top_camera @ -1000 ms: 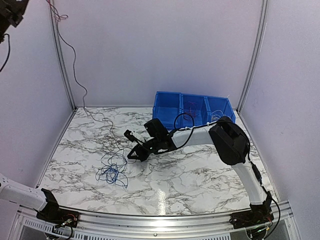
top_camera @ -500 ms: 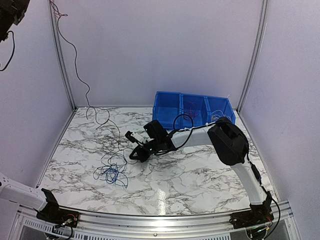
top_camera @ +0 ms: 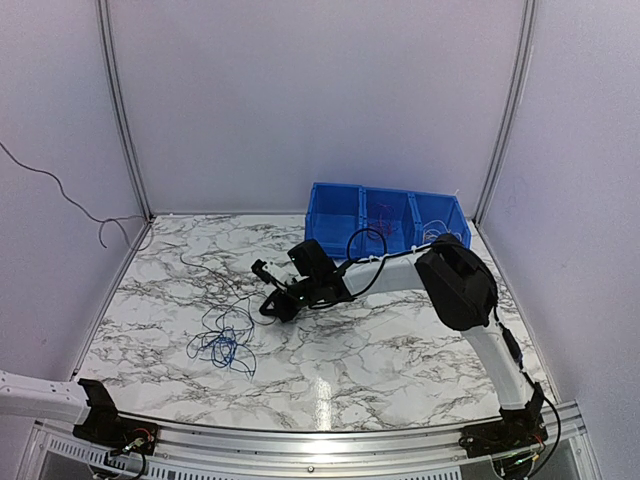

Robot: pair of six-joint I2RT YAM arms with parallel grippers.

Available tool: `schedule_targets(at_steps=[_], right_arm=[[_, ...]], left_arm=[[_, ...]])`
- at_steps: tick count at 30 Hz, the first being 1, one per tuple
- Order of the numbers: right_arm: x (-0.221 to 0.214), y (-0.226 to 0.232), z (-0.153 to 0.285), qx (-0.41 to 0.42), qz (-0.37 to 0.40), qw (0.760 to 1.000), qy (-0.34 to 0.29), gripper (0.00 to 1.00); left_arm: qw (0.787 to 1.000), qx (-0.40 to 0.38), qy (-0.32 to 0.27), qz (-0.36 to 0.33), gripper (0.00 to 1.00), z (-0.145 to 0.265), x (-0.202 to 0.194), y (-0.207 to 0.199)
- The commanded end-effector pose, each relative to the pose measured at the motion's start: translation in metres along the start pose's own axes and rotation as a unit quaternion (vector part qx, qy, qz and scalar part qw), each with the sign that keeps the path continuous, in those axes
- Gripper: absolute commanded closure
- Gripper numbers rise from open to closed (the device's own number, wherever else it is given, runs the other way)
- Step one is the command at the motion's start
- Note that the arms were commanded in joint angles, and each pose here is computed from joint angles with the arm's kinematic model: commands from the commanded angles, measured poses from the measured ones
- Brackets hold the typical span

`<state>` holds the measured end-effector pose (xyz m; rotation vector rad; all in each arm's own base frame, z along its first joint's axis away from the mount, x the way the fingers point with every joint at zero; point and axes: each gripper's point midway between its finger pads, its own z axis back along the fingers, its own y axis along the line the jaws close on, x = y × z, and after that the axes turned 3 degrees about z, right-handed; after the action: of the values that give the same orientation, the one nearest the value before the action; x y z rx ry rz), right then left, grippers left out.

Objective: Untangle the cables

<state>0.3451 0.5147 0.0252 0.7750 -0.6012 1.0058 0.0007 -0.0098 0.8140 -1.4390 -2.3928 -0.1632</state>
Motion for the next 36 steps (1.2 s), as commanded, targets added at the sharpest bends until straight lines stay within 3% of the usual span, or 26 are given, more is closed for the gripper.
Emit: schedule_targets(at_steps=[1, 7, 10, 15, 20, 28, 36], right_arm=[[-0.044, -0.026, -0.006, -0.044, -0.029, 0.997, 0.054, 1.0], [-0.04, -0.038, 0.014, -0.073, -0.011, 0.996, 0.056, 1.0], [-0.027, -0.031, 0.037, -0.059, 0.023, 0.997, 0.054, 1.0], [-0.004, 0.004, 0.083, -0.018, 0.102, 0.993, 0.053, 0.66], [0.022, 0.03, 0.143, -0.035, 0.178, 0.983, 0.028, 0.41], [0.085, 0.067, 0.204, -0.025, 0.234, 0.972, -0.006, 0.35], [0.179, 0.102, 0.253, -0.014, 0.246, 0.961, -0.123, 0.38]], left_arm=[[0.999, 0.047, 0.015, -0.005, 1.0, 0.0, -0.027, 0.024], [0.99, 0.098, 0.096, -0.019, 1.0, 0.008, -0.088, 0.052], [0.974, 0.151, 0.167, -0.021, 1.0, 0.034, -0.153, 0.084], [0.927, 0.242, 0.285, -0.021, 1.0, 0.115, -0.262, 0.133], [0.886, 0.302, 0.351, -0.026, 1.0, 0.19, -0.321, 0.162], [0.837, 0.296, 0.46, -0.013, 1.0, 0.243, -0.397, 0.169], [0.814, 0.245, 0.522, 0.075, 1.0, 0.26, -0.458, 0.149]])
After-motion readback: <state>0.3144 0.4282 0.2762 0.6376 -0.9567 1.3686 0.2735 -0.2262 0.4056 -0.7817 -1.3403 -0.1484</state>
